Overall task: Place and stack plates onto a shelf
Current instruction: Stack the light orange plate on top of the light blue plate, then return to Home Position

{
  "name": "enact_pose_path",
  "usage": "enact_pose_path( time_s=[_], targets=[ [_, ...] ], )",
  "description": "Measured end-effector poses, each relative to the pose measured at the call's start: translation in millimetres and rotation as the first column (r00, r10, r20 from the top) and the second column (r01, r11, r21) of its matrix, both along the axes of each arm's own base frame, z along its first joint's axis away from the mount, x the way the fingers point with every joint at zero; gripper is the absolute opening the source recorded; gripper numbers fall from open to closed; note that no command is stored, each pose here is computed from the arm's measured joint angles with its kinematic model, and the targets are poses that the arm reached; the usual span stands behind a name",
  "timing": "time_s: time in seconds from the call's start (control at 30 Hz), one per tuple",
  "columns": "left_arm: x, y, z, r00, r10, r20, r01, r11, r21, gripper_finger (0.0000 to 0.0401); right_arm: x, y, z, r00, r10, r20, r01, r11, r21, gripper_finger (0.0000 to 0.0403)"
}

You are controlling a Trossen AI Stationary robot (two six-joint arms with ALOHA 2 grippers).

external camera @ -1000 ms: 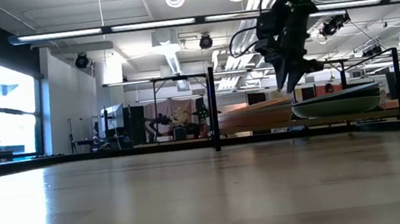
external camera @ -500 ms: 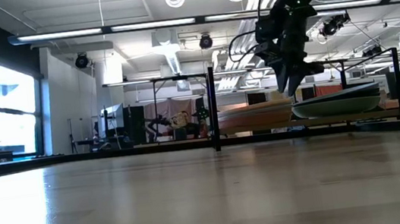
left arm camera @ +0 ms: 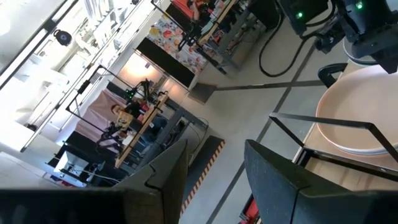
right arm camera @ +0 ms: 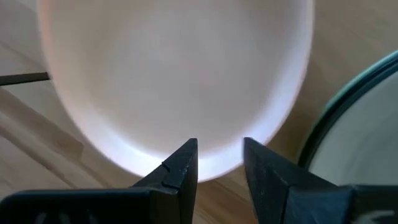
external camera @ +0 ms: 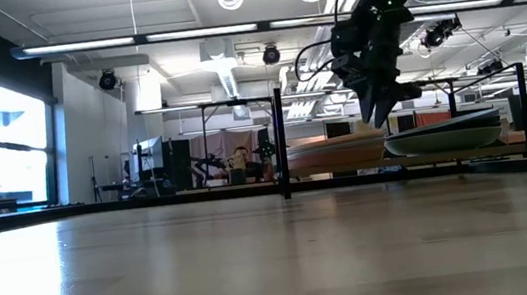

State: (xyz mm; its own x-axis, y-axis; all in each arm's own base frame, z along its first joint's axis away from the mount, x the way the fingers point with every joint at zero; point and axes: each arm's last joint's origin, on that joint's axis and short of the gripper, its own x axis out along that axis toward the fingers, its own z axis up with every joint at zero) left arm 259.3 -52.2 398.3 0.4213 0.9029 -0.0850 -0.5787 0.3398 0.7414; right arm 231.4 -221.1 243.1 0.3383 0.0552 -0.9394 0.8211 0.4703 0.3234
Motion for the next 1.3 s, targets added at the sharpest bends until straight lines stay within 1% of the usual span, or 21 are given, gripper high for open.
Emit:
enact_pose_path(
  time_s=[0.17,0.37,0.6,0.7,0.8,0.9,0.97,1.03,1.13,1.23,1.3],
  targets=[
    [0.0,0.0,0.0,1.0,0.0,0.001,0.0,1.0,0.0,0.0147,0.8,-2.0,-6.2,1.0,-0.004,-0.029,0.004,1.0,0.011,0.011],
    [0.0,0.0,0.0,1.0,0.0,0.0,0.0,1.0,0.0,0.0147,0.4,-2.6,-6.4,0.999,-0.009,-0.049,0.008,1.0,-0.012,0.011],
    [-0.1,0.0,0.0,1.0,0.0,0.002,0.0,1.0,-0.001,0.0147,-1.0,0.3,2.9,1.0,0.002,-0.007,-0.002,1.0,-0.031,0.011],
    [-2.8,0.9,1.3,0.998,0.005,0.058,-0.004,1.0,-0.028,0.0147,-2.6,6.2,13.8,0.998,0.042,0.048,-0.041,0.998,-0.038,0.011],
    [-13.2,4.0,6.0,0.991,-0.006,0.135,0.018,0.996,-0.086,0.0147,-2.8,16.3,27.1,0.988,0.122,0.094,-0.114,0.99,-0.085,0.011],
    [-26.3,7.9,8.7,0.98,-0.044,0.195,0.08,0.98,-0.181,0.0147,-2.0,27.9,42.4,0.968,0.211,0.137,-0.187,0.968,-0.164,0.011],
    [-34.9,12.6,8.6,0.973,-0.064,0.222,0.123,0.957,-0.264,0.0147,0.6,34.9,52.2,0.95,0.26,0.172,-0.218,0.949,-0.227,0.011],
    [-44.5,18.0,7.4,0.967,-0.067,0.246,0.155,0.92,-0.359,0.0147,3.6,40.9,62.5,0.927,0.312,0.211,-0.242,0.922,-0.301,0.011],
    [-57.2,25.7,4.5,0.965,-0.023,0.26,0.145,0.877,-0.459,0.0147,8.1,51.3,76.0,0.881,0.402,0.249,-0.283,0.871,-0.402,0.011],
    [-66.8,30.5,1.9,0.968,0.024,0.249,0.105,0.862,-0.495,0.0147,12.2,61.7,83.3,0.838,0.467,0.282,-0.32,0.84,-0.438,0.011],
    [-71.5,33.0,0.4,0.969,0.051,0.244,0.083,0.857,-0.508,0.0147,16.1,67.6,84.9,0.819,0.497,0.289,-0.341,0.825,-0.451,0.011]
  ],
)
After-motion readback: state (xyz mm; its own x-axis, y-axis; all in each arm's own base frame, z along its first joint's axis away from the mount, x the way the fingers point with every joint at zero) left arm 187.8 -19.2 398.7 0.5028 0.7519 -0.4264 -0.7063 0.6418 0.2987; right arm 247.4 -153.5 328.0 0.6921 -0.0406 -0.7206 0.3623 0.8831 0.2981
